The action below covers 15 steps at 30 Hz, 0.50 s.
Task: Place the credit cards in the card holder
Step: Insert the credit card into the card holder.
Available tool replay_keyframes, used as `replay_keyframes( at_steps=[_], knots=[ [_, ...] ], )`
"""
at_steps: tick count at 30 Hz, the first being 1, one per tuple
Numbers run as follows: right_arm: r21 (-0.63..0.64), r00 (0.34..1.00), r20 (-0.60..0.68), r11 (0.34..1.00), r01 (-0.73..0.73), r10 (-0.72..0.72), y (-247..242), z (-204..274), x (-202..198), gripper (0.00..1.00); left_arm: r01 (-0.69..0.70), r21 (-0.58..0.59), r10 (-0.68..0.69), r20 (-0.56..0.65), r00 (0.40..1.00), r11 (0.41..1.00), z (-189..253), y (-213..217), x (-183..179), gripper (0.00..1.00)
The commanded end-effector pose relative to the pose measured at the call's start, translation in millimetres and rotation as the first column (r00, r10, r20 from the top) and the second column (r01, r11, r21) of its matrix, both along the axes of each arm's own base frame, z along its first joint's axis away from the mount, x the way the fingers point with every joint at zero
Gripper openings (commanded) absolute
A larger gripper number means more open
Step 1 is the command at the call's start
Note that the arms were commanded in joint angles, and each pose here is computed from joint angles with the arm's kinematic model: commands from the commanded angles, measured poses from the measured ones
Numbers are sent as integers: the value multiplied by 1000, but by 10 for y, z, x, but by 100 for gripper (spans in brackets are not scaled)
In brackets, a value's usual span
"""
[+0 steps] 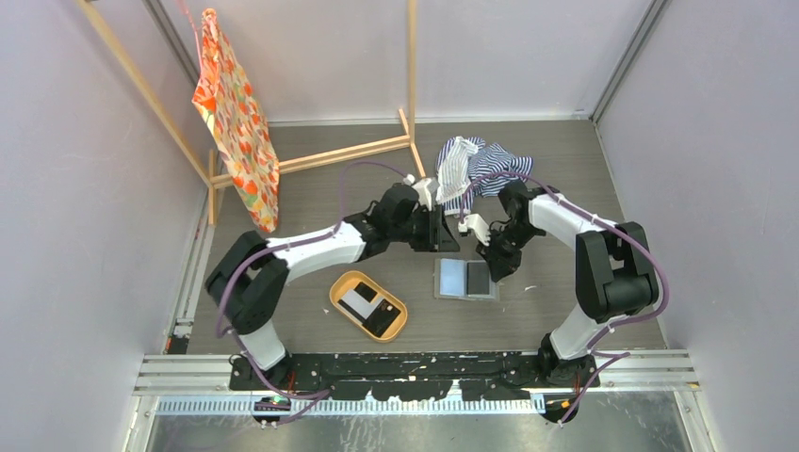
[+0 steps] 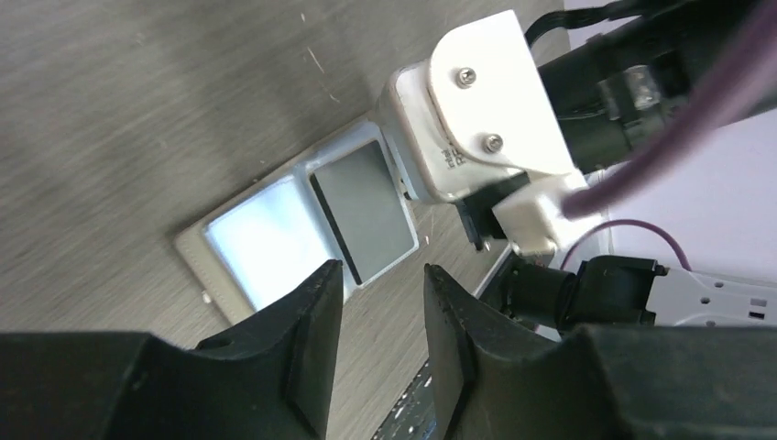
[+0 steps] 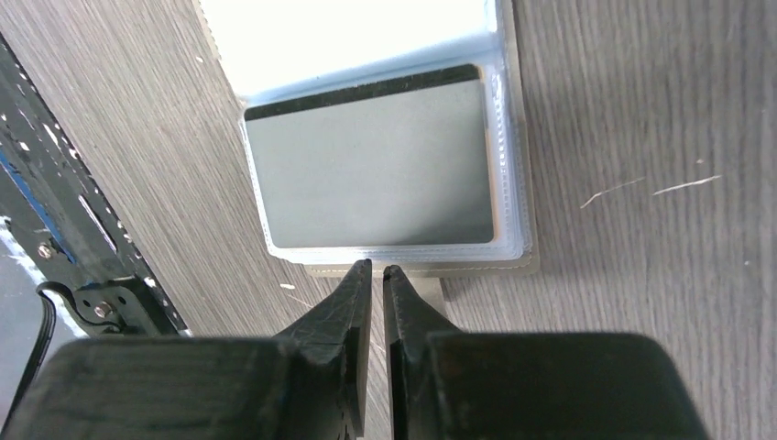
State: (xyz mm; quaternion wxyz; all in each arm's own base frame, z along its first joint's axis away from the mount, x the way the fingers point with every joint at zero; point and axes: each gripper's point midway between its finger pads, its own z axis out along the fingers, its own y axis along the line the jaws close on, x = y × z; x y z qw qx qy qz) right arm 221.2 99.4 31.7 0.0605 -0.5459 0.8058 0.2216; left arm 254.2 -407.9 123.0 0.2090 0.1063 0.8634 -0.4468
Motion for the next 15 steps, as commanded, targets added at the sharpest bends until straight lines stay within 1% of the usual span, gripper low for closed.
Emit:
replay_keyframes(
  at_steps=[1,3,5,7,8,9,10,11,15],
  knots=[
    [103,998,57,995,9,-15,144,279,110,16,-47,139,33,104,994,989,-97,399,42,41],
    [135,998,47,990,43,-49,200,347,124,16,-69,138,57,90,994,988,-154,470,25,48],
    [178,996,9,980,86,-89,287,418,115,16,-94,111,86,71,994,989,-196,507,25,58],
    [207,991,-49,970,131,-124,368,462,97,16,-120,82,118,38,992,989,-245,538,36,64],
    [211,988,-72,966,149,-137,396,463,99,16,-132,75,131,16,991,988,-276,555,37,66],
    [204,985,-91,966,161,-145,402,440,99,16,-138,73,139,-3,990,988,-308,567,35,74],
    [188,983,-106,968,168,-150,388,400,101,16,-143,76,144,-21,989,987,-341,570,26,93],
    [168,981,-117,970,175,-157,369,354,104,16,-142,77,145,-33,989,987,-362,565,18,99],
    [72,967,-158,974,214,-200,270,151,133,15,-123,65,128,-85,988,990,-437,508,-30,100]
  ],
)
